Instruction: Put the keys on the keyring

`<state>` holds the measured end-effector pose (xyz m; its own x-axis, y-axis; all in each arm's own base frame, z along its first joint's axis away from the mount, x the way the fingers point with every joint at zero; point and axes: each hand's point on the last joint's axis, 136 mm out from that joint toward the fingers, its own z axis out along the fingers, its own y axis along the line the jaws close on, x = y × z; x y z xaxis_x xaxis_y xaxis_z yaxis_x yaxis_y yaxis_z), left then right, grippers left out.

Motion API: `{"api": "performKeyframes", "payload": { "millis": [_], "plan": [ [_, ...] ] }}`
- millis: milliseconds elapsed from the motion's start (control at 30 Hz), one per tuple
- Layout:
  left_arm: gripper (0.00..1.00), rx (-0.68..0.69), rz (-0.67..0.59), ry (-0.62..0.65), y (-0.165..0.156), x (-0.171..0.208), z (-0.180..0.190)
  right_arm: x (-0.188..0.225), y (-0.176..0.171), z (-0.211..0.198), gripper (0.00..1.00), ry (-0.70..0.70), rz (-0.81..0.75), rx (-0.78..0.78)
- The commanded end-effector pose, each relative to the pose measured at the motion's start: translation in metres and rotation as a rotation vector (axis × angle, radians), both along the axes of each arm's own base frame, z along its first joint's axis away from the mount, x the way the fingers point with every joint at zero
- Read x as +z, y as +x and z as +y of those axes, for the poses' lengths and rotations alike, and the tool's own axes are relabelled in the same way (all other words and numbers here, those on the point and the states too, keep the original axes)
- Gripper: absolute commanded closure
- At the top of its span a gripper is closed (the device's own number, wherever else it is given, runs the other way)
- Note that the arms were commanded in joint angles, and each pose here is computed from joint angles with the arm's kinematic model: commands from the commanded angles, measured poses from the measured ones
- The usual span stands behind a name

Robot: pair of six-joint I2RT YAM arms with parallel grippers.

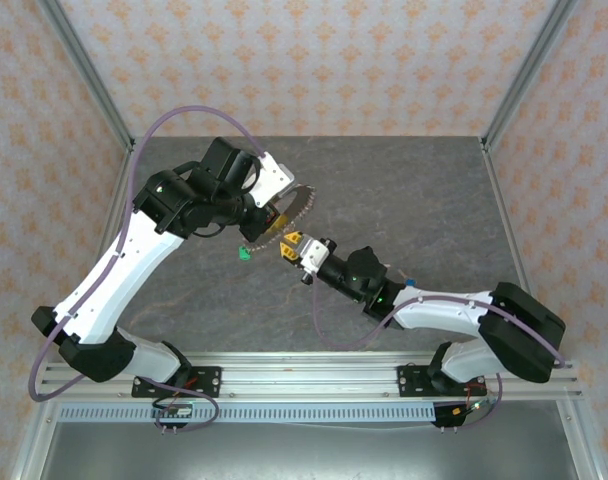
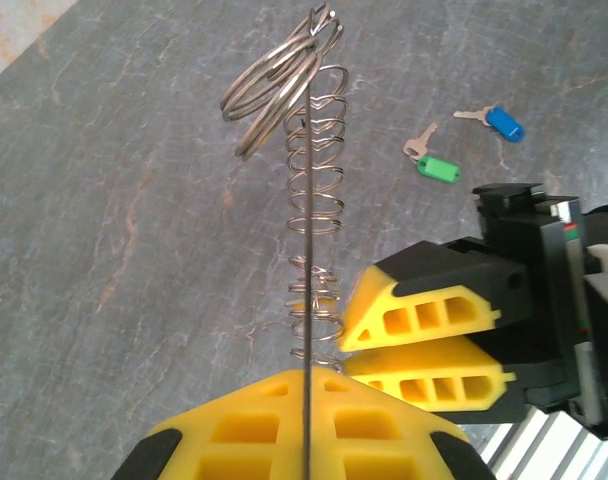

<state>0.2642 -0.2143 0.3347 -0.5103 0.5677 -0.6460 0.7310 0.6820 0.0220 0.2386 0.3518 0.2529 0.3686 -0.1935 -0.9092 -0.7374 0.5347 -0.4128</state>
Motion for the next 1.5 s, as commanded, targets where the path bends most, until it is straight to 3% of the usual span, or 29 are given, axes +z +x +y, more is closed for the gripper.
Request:
{"api": "performKeyframes", "payload": {
  "millis": [0,733,933,1467],
  "plan": [
    [1.0,-0.006,-0.023,-0.07,-0.005,0.017,-0.002,0.025,0.001,-0.003,0.81,0.045,-0.118,-0.027],
    [1.0,-0.009,-0.013,-0.074,-0.003,0.018,-0.005,0.027,-0.003,-0.02,0.77,0.07,-0.154,-0.064],
    [1.0,-0.011,-0.015,-0.071,-0.004,0.018,-0.005,0.02,-0.003,-0.015,0.84,0.015,-0.14,-0.047],
    [1.0,-0.015,-0.01,-0.071,-0.005,0.019,-0.005,0.026,0.006,-0.01,0.85,0.037,-0.129,-0.072]
  ]
}}
